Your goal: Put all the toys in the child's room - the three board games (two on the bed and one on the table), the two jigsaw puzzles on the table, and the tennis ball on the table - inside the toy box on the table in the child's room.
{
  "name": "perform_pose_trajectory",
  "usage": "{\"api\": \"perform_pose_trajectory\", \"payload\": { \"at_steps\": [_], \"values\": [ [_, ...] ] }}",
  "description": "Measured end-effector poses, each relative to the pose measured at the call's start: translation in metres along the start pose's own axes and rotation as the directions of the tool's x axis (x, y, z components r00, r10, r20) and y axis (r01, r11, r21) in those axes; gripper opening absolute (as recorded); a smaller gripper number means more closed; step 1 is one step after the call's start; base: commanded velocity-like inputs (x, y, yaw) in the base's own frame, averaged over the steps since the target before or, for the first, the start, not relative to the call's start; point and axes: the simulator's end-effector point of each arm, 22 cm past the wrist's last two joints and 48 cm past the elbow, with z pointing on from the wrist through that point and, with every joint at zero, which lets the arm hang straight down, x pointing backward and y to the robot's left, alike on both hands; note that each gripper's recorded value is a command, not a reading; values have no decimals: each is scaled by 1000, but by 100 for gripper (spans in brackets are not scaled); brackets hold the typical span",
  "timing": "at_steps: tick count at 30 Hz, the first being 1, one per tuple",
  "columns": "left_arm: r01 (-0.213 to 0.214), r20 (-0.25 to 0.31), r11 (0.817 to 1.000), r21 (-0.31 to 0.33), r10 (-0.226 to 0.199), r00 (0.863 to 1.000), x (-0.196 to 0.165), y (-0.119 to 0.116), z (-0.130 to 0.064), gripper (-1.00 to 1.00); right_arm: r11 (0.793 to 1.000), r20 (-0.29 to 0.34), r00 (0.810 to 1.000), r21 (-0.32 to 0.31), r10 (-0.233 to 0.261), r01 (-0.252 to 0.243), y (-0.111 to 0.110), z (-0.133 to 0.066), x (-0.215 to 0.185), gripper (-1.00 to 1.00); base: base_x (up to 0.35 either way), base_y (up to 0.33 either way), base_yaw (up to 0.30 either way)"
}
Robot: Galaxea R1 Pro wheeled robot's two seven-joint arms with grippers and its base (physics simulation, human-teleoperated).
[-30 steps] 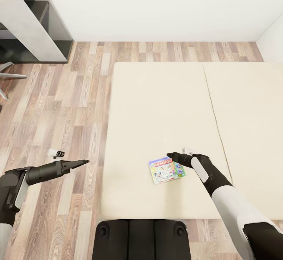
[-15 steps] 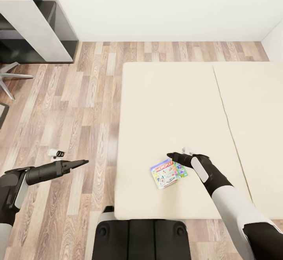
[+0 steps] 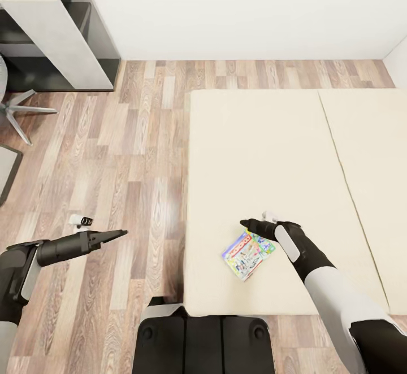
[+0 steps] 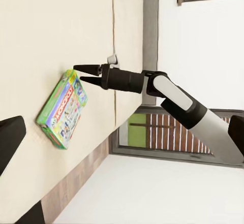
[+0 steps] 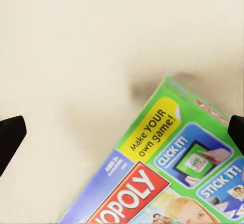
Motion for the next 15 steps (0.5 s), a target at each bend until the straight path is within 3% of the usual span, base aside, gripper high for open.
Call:
{"api": "perform_pose_trajectory", "payload": {
  "at_steps": [8,15],
  "values": [
    [1,0,1000,0,-1,1000,0,0,0,100,1000,-2,1000,-1,4,-4,0,1,1,100,0,220,0],
    [1,0,1000,1,-1,1000,0,0,0,100,1000,-2,1000,-2,5,-5,1,1,1,100,0,33,0]
  ]
}}
